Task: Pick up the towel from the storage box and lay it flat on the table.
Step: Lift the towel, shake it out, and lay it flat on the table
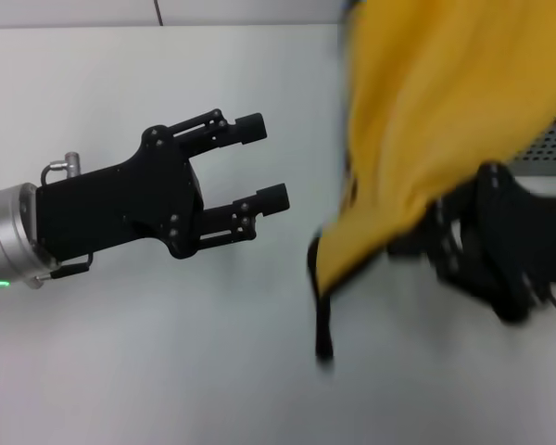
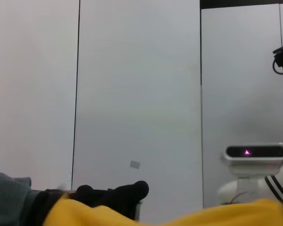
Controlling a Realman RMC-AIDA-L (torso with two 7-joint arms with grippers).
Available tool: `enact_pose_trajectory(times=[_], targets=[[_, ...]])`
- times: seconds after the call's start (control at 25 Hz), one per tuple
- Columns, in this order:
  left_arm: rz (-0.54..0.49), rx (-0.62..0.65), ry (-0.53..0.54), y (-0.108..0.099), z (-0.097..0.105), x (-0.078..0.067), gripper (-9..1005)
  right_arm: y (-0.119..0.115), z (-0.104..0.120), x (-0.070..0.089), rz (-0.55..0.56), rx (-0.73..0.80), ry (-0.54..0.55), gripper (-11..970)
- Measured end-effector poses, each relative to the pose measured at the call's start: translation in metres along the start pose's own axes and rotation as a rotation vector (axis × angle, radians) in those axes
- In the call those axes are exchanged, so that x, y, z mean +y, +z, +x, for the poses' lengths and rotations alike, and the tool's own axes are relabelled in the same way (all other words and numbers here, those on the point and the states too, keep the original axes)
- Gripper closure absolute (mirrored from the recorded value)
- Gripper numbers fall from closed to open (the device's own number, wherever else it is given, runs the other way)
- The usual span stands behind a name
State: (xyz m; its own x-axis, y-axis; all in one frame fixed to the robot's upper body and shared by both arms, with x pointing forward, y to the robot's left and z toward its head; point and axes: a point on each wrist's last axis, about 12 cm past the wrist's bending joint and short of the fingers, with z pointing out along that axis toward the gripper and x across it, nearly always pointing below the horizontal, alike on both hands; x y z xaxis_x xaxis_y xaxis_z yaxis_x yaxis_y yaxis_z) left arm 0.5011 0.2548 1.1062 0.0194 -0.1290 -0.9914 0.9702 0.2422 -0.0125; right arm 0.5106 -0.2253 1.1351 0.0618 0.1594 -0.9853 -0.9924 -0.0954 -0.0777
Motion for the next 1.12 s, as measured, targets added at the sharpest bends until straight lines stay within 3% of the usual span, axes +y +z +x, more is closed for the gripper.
enact_pose_trajectory(times=[0.12,0.24,0.4,0.6,0.68,1.12], targets=[[-0.001,0.0,0.0,-0.001,0.0,-0.001,260,0.001,-0.011,0.005,-0.108,-0.014,-0.04,950],[-0.006,-0.002,0.004,-0.003,0.001,-0.002,260,-0.008,-0.023,0.01,-0.111,-0.032,-0.084,949],[-0.009,-0.003,0.005,-0.004,0.002,-0.003,260,-0.033,-0.037,0.019,-0.021,-0.076,-0.149,948],[-0.006,-0.003,0.007,-0.003,0.001,-0.003,260,-0.054,-0.05,0.019,0.13,-0.145,-0.203,946],[0.002,-0.003,0.006,-0.001,0.001,-0.003,260,-0.058,-0.055,0.015,0.183,-0.197,-0.22,946],[0.081,-0.059,0.02,0.022,0.011,-0.007,260,-0.044,-0.064,-0.014,0.225,-0.216,-0.251,942]])
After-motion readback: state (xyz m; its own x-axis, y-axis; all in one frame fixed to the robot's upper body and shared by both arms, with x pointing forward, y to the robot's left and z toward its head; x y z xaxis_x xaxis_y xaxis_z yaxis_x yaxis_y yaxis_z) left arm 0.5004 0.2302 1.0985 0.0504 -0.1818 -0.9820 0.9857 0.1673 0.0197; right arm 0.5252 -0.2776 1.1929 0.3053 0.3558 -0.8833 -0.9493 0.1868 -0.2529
